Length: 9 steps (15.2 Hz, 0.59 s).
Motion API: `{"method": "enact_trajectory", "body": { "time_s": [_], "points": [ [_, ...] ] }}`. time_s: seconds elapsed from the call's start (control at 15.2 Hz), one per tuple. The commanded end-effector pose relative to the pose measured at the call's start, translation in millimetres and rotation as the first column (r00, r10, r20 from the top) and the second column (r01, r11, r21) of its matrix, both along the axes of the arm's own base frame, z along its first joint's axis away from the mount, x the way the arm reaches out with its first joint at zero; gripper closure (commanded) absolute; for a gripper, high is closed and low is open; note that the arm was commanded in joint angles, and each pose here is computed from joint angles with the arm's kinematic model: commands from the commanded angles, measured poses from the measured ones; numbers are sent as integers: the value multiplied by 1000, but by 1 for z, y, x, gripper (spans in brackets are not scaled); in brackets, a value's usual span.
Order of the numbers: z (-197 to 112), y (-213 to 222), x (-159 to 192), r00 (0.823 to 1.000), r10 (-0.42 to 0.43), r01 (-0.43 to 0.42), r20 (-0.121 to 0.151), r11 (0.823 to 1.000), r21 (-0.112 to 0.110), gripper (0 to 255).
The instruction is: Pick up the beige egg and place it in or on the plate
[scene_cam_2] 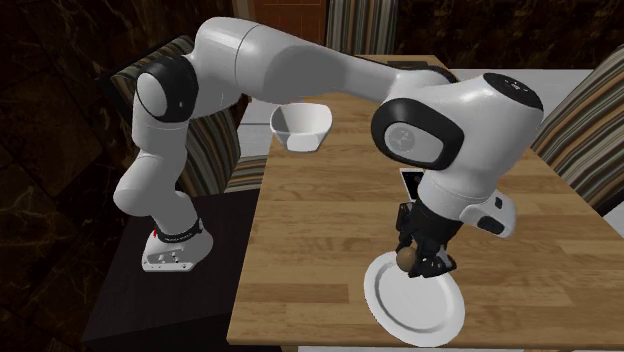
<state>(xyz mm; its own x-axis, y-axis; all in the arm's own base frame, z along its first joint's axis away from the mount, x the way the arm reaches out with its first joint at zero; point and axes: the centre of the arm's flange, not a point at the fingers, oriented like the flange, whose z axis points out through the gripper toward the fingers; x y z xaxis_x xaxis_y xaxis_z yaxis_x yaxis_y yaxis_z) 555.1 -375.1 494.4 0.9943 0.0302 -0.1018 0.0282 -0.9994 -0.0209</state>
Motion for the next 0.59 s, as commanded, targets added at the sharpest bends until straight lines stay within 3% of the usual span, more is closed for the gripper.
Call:
{"method": "enact_trajectory", "body": {
  "time_s": [0.0, 0.53],
  "points": [
    [-1, -18, 24, 1000, 2, -2, 0, 1000, 1, 255],
    [-43, -19, 24, 1000, 2, -2, 0, 1000, 1, 255]
  ]
}}
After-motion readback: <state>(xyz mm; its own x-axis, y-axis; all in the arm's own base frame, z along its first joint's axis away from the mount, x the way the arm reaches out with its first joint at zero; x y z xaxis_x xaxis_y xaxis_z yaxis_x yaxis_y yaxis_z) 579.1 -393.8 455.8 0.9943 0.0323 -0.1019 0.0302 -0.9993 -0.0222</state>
